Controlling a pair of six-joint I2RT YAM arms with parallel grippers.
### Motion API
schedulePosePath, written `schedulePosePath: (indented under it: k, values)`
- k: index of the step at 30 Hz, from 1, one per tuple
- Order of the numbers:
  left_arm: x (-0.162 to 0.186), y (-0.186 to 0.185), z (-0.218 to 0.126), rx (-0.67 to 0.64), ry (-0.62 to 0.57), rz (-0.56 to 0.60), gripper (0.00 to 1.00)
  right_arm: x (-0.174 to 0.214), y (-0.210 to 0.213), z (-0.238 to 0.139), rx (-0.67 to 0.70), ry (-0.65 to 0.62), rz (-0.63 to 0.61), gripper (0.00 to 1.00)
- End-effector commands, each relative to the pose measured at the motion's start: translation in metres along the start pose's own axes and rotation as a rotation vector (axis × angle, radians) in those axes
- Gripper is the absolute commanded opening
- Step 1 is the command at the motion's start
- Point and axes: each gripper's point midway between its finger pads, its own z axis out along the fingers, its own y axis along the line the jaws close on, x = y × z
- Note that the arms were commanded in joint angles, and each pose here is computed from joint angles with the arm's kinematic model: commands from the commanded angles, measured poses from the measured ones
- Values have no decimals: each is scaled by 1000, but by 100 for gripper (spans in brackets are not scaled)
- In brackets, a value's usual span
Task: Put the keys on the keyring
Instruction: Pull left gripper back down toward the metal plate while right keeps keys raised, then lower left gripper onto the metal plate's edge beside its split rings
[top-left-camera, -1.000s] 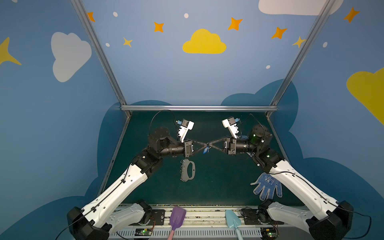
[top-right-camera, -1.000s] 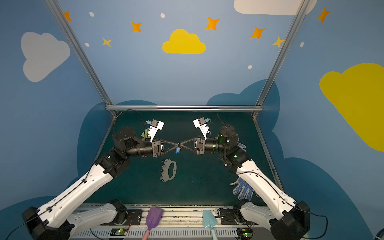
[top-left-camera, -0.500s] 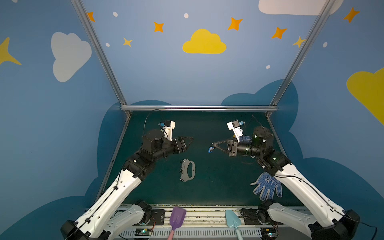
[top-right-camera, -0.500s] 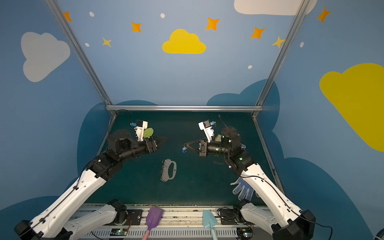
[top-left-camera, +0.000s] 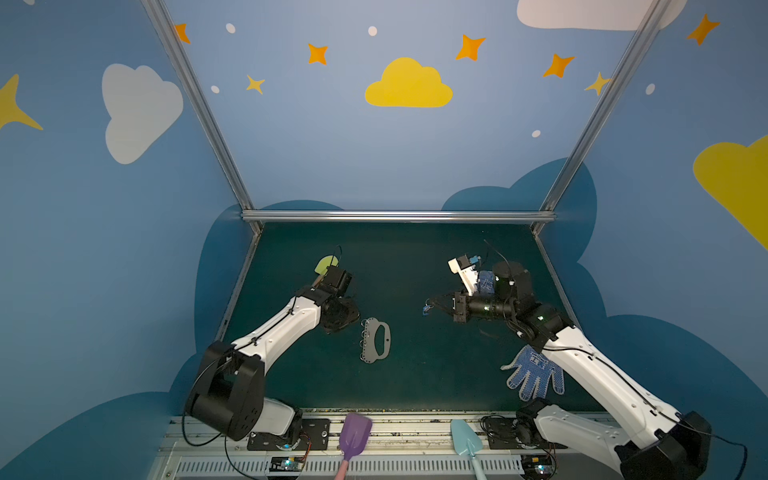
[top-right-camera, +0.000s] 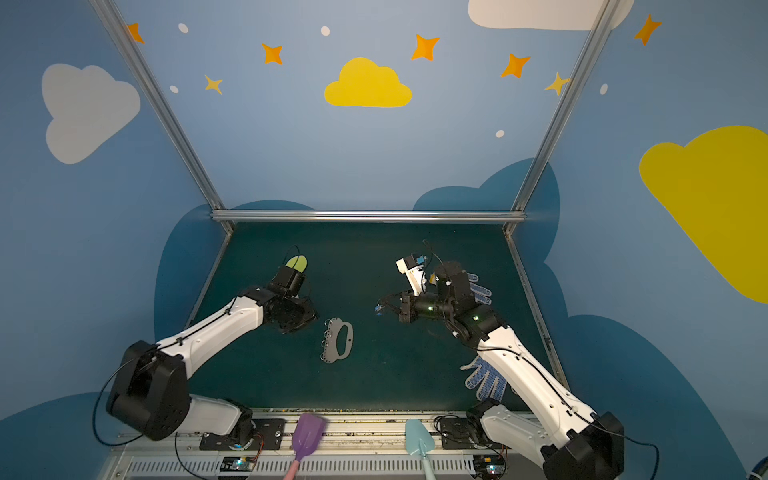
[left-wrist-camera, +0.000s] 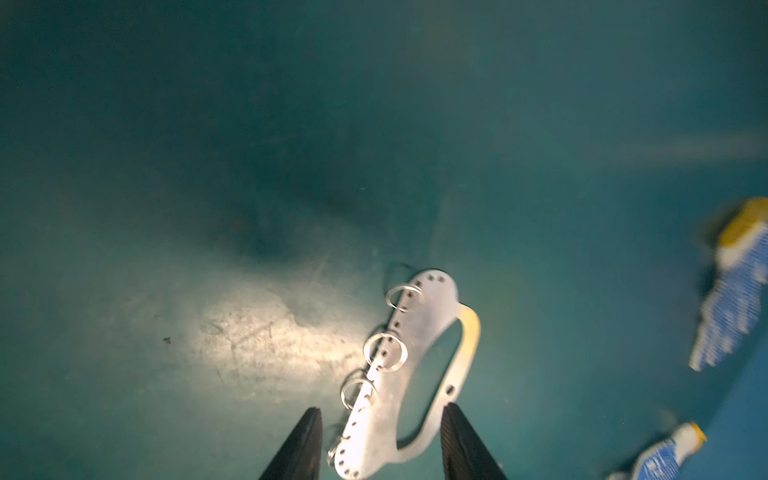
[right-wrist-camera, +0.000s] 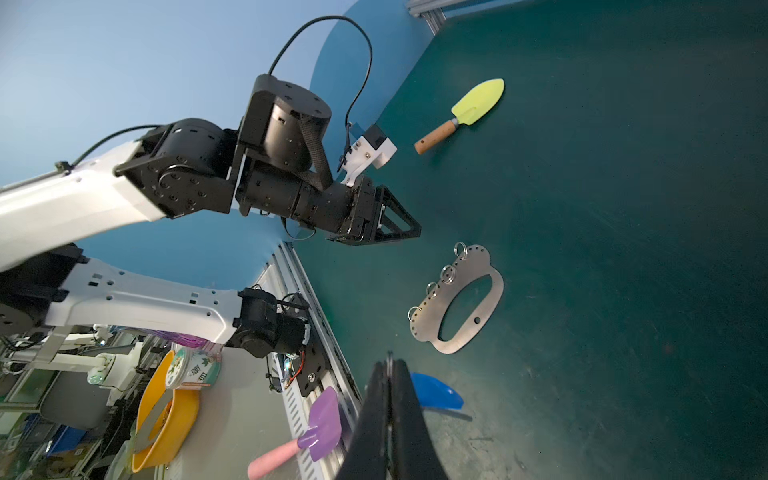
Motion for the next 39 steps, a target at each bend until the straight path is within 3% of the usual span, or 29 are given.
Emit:
schedulePosePath:
  k: [1, 10, 20, 26, 28, 34, 38, 39]
  values:
    - [-5, -11, 12, -10, 20, -19, 46, 4, -9, 1, 27, 8, -16, 0]
    - [-14, -21, 40, -104, 32, 9, 58, 7, -19, -2, 33, 2, 4, 0]
    - [-18, -14, 60, -248, 46, 31, 56, 3, -20, -5, 23, -10, 12, 0]
    - [-21, -4, 63, -318, 48, 44, 36, 3, -17, -7, 14, -14, 16, 0]
    - [-19, -3, 62, -313, 54, 42, 25, 3, -17, -8, 16, -16, 14, 0]
    - [-16, -5, 54, -274, 49, 38, 7, 2, -16, -7, 13, -21, 19, 0]
    - [-17, -6, 51, -252, 47, 28, 10, 1, -16, -7, 9, -19, 20, 0]
    - [-16, -8, 51, -235, 51, 25, 6, 1, -15, -7, 8, -21, 17, 0]
